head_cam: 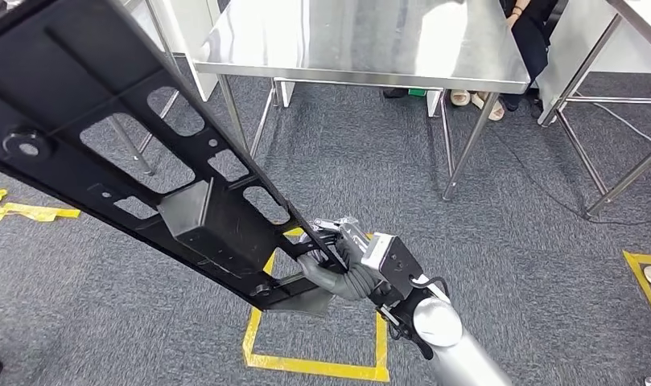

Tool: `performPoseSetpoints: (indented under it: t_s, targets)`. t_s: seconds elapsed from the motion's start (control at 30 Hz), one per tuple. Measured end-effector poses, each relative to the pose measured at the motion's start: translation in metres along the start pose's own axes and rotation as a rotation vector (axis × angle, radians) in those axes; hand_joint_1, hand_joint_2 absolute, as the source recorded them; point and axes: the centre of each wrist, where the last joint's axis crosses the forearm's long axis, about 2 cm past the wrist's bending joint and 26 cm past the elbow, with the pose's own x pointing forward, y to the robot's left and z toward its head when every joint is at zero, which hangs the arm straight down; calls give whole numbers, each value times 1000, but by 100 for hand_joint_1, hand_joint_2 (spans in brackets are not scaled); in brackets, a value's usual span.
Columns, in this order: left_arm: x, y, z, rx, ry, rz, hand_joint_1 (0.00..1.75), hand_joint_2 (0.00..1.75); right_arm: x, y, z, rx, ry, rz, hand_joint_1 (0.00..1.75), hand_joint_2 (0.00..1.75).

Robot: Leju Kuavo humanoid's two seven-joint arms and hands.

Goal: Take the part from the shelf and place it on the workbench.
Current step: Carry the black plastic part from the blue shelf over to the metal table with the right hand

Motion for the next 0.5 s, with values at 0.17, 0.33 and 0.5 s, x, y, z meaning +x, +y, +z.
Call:
performPoseSetpoints:
  t_s: [0.17,0.33,0.5]
  targets:
    - [-1,0,0,2,1,1,0,175,0,1,-1,2,-3,-2,175,175]
    - [-1,0,0,1,1,2,0,175,1,0,-2,2,-5,0,175,175]
    - [-4,-1,3,-1,9,2,0,175,-3,1,3,0,13,-2,175,175]
